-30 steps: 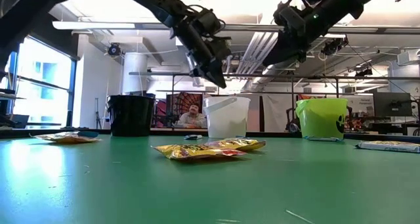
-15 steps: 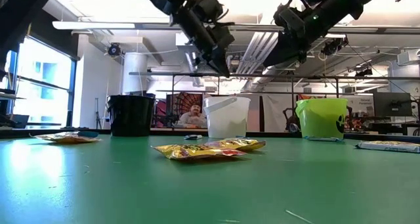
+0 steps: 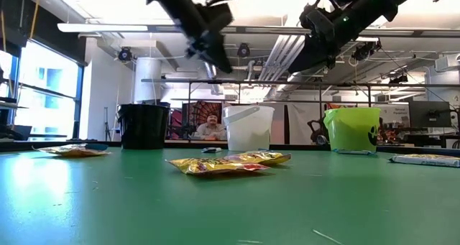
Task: Sort candy by brand, put in halloween buckets
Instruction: Put the white candy into the white bucket
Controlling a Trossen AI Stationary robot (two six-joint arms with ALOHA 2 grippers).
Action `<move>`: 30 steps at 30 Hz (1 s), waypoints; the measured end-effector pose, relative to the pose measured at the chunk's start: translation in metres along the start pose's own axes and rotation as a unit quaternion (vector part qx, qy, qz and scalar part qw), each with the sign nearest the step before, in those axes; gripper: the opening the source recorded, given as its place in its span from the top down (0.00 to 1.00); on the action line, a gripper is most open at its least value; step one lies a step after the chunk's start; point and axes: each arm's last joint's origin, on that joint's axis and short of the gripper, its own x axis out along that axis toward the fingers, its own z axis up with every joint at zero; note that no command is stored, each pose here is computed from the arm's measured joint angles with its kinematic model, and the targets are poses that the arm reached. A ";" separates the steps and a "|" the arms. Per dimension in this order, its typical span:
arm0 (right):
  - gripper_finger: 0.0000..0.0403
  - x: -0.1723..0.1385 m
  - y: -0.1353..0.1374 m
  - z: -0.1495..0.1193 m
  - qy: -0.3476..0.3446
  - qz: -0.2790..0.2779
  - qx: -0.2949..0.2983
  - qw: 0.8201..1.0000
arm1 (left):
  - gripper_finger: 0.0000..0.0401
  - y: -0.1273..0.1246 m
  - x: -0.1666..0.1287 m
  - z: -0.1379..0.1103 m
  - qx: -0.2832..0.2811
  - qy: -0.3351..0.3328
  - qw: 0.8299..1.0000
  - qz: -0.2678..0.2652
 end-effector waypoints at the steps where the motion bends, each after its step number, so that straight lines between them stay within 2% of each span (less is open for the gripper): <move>1: 1.00 0.000 0.000 0.000 0.000 0.000 -0.002 1.000 | 1.00 -0.004 -0.004 -0.008 0.008 0.005 1.000 0.005; 6: 1.00 0.000 0.000 0.000 0.000 0.000 -0.005 1.000 | 1.00 -0.021 -0.006 -0.051 0.068 0.046 0.996 0.036; 11: 1.00 0.000 0.000 0.000 0.000 0.000 0.000 1.000 | 0.95 -0.027 0.017 -0.085 0.133 0.109 0.984 0.053; 17: 1.00 0.000 0.000 0.000 0.000 0.000 0.010 1.000 | 0.77 -0.028 0.047 -0.094 0.131 0.118 0.982 0.067; 21: 1.00 0.000 0.000 0.000 0.000 0.000 0.018 1.000 | 0.67 -0.024 0.061 -0.096 0.133 0.109 0.980 0.101; 24: 1.00 0.000 0.000 0.000 0.000 0.000 0.022 1.000 | 0.64 -0.019 0.070 -0.100 0.131 0.120 0.978 0.114; 30: 1.00 0.000 0.000 0.000 0.000 -0.002 0.022 1.000 | 0.66 -0.012 0.082 -0.104 0.120 0.121 0.978 0.122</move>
